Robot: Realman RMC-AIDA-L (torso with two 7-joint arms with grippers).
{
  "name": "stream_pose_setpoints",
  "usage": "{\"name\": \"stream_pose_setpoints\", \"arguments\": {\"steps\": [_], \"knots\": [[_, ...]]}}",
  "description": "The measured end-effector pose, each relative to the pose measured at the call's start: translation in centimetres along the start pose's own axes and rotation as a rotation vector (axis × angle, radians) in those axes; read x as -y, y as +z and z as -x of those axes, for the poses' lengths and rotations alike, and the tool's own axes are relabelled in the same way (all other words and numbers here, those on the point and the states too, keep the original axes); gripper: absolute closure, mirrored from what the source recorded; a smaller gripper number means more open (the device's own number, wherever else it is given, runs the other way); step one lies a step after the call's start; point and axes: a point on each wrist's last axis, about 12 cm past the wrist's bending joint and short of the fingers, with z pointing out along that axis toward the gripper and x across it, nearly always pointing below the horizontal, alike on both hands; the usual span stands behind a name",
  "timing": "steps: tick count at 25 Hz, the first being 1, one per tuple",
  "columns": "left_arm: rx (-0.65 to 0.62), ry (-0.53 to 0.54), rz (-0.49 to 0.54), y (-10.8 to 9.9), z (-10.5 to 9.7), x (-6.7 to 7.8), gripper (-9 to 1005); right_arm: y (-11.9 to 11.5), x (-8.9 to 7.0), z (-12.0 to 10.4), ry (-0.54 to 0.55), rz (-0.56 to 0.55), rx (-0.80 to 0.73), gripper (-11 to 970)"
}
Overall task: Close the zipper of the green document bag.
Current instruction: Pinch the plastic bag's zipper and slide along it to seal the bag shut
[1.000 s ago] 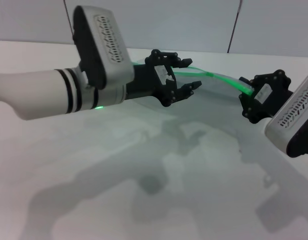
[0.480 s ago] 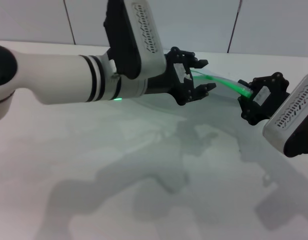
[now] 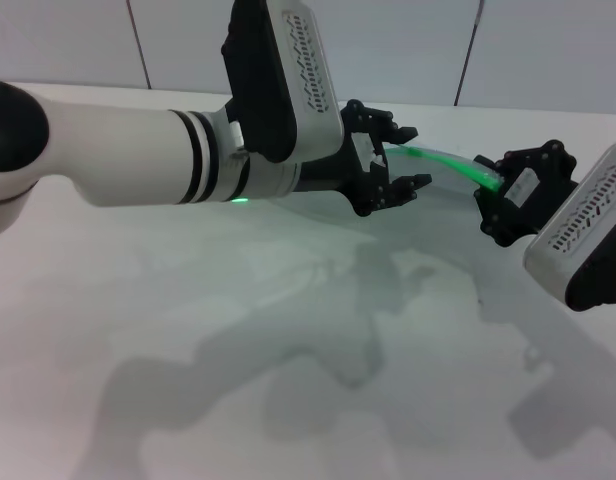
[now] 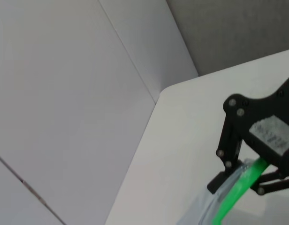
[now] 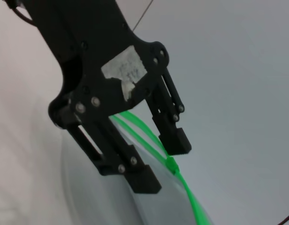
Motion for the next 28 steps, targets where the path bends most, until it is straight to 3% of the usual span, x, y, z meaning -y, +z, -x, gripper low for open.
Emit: {"name": "stream_pose_setpoints", "arguments": {"steps": [28], "knots": [[0.01, 0.025, 0.042, -0.8, -1.5, 0.3, 590, 0.1, -0.1, 0.3, -0.003, 0.0, 0.009, 909]]}}
